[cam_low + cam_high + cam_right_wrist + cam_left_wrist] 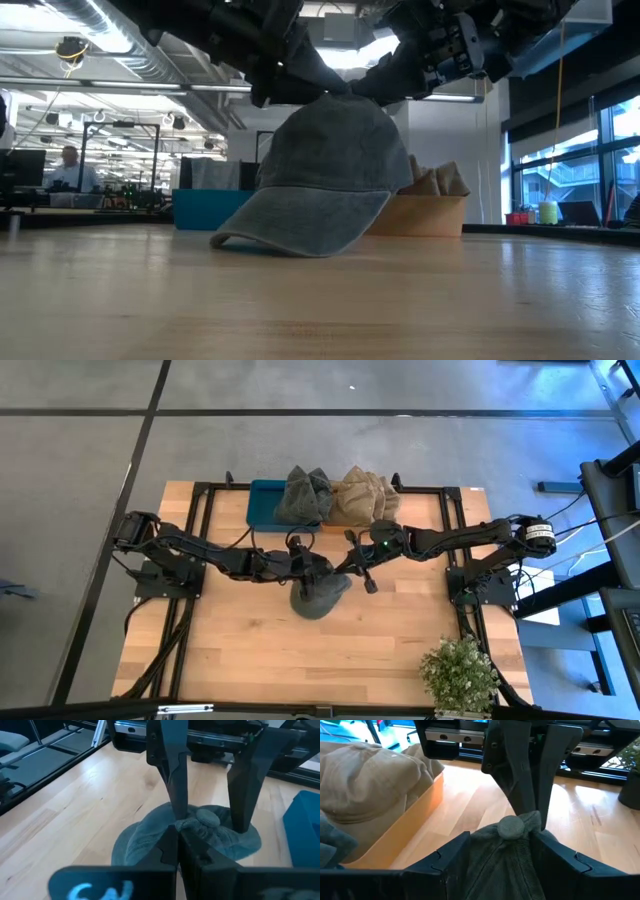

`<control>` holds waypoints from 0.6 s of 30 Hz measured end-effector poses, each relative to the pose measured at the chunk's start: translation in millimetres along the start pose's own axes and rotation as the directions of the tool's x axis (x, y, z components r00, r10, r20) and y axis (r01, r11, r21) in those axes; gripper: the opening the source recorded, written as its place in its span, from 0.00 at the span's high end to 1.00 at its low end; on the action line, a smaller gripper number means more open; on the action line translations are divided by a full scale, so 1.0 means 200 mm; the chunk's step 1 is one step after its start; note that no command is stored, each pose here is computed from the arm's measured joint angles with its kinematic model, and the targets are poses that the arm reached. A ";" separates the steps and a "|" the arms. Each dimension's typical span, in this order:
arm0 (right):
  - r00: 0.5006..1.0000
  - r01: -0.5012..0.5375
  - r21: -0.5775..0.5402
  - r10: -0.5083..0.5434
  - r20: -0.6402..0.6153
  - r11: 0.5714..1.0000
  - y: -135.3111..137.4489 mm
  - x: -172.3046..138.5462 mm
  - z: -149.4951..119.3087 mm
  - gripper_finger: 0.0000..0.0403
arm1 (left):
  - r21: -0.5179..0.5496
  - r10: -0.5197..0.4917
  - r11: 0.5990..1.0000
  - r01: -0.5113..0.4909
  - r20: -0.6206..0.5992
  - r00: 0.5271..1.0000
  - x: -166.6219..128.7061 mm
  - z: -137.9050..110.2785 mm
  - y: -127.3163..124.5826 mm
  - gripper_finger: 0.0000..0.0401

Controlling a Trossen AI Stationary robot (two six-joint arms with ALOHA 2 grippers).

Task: Pick & Place hat
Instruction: Put the black cap into the blue bin

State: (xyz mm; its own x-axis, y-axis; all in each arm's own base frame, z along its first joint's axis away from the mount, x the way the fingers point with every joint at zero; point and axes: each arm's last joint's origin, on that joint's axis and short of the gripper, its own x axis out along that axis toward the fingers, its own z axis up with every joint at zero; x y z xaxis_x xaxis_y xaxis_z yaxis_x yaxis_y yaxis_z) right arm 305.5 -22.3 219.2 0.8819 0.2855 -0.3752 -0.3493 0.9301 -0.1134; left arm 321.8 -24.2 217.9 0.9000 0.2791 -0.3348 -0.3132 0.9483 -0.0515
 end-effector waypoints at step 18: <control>1.000 -0.005 -0.006 0.005 0.008 1.000 0.00 0.00 0.00 0.98 | 0.027 -0.035 0.999 0.035 -0.006 0.999 0.00 0.00 0.00 0.61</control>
State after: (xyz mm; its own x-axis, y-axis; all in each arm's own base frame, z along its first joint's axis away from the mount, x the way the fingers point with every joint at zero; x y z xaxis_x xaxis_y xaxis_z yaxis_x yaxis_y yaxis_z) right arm 305.5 -21.9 220.0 0.8826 0.2923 -0.3683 -0.3559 0.9272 -0.1168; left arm 322.1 -25.1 217.9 0.9087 0.2452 -0.3380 -0.2733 0.9612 -0.0374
